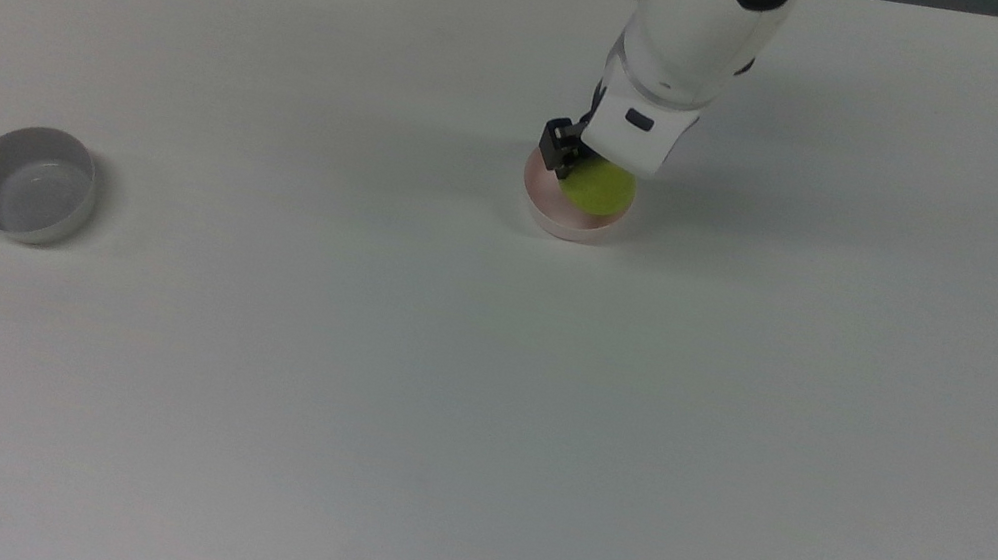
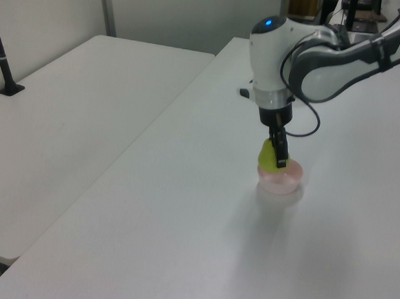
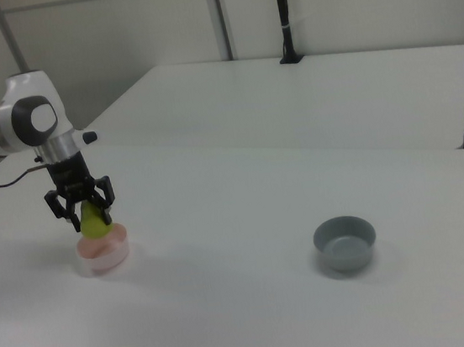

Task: Place the pear in the bowl
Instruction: 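Carry the pear over the pink bowl and lower it inside, then open the gripper to release the pear into the pink bowl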

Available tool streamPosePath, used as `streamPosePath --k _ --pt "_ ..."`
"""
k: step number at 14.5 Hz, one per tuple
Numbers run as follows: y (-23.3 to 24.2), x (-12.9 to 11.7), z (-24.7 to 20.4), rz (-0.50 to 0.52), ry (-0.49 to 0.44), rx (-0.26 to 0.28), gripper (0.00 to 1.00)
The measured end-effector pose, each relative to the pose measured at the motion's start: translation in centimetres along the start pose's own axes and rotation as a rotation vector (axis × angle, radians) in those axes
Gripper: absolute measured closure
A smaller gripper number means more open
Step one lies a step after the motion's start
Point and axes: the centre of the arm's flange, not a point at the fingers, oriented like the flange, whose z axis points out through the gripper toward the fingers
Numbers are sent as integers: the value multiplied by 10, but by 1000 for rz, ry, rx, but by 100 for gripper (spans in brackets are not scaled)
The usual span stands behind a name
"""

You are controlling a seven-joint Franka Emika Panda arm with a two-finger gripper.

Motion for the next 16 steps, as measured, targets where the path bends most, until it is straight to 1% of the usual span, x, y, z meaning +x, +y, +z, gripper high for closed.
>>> streamPosePath --k 3,5,7,8,9,10,13,16 --pt "-8 11 32 0 -33 -14 30" --pt "-9 13 47 -3 -43 -22 30" --pt "-7 13 46 0 -42 -23 30" --pt "-3 12 44 11 -39 -23 25" --pt "2 11 39 25 -29 -23 14" --pt "6 9 28 40 -12 -20 1" --pt "15 -6 -21 71 48 -3 0" --pt "39 -27 -76 166 84 22 0"
